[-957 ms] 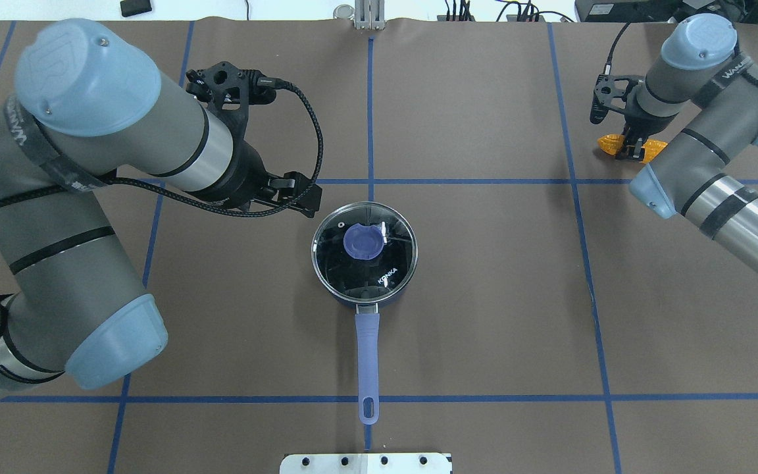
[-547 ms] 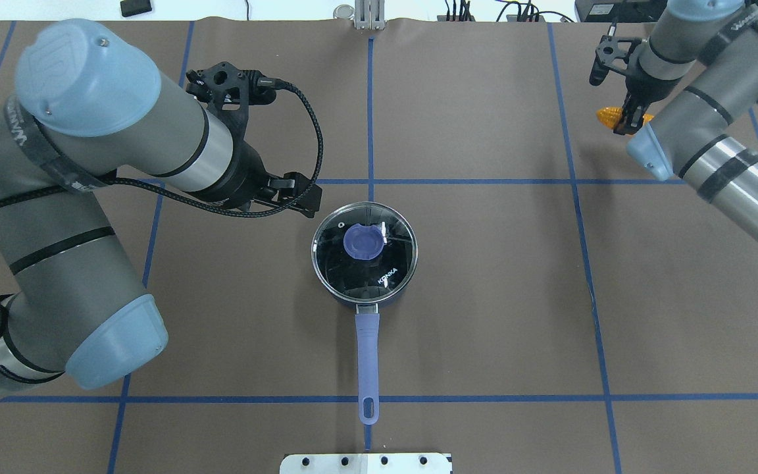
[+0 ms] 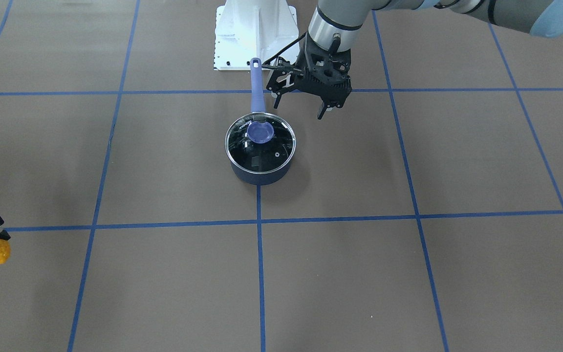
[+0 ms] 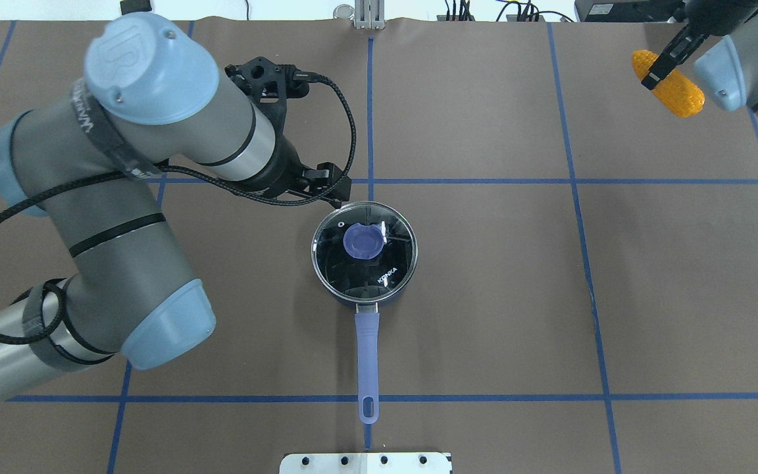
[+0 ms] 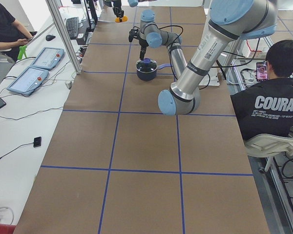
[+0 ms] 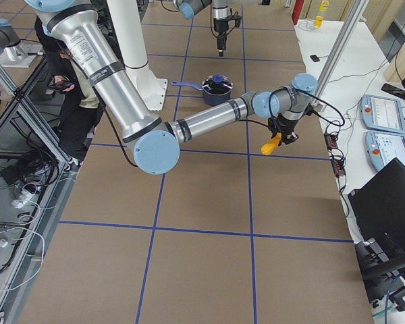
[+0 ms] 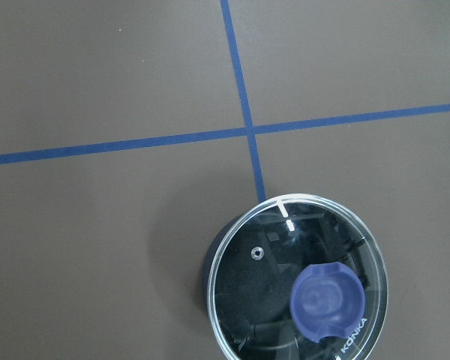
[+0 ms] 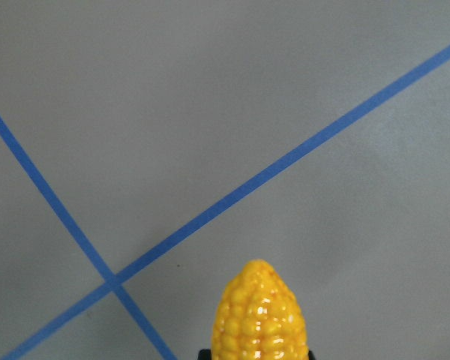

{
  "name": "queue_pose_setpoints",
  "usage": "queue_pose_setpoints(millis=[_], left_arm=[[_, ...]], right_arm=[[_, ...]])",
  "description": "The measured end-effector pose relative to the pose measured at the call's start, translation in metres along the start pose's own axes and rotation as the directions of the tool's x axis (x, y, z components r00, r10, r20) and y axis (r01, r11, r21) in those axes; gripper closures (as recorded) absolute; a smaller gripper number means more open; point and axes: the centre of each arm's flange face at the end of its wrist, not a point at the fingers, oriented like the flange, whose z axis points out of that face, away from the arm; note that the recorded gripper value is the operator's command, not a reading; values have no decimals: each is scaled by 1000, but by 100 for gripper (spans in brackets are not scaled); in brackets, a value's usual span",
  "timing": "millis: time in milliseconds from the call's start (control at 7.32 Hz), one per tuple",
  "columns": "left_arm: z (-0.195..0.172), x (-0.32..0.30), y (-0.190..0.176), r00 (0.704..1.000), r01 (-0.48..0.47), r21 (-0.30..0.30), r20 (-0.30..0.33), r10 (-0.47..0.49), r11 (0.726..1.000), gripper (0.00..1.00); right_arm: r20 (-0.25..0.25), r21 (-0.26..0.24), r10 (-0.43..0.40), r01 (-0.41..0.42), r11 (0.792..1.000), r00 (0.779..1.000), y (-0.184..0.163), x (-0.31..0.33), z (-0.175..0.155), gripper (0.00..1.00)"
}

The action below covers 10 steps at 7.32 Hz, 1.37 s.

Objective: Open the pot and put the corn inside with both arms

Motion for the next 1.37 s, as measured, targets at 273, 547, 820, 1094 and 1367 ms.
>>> queue_pose_setpoints(millis=[273, 547, 820, 1094, 1367], left_arm=[[28, 25, -12, 999, 2, -6, 33, -2, 1000, 2], [58, 43, -22, 998, -2, -24, 65, 4, 1000, 2], [78, 51, -13, 997, -17, -30, 78, 19, 999, 2], [89, 56, -1, 996, -27, -44, 80, 31, 999, 2], [102, 60, 15, 995, -39, -70, 86, 45, 997, 2]], right_arm=[[-2, 25, 180, -180, 983, 984, 51, 9, -15, 71], [-9, 41, 263, -263, 964, 965, 76, 11, -24, 71], [-10, 48, 305, -304, 951, 952, 77, 10, -27, 71], [-9, 48, 312, -311, 949, 950, 76, 11, -27, 70], [-8, 47, 313, -312, 949, 950, 75, 11, -26, 70]])
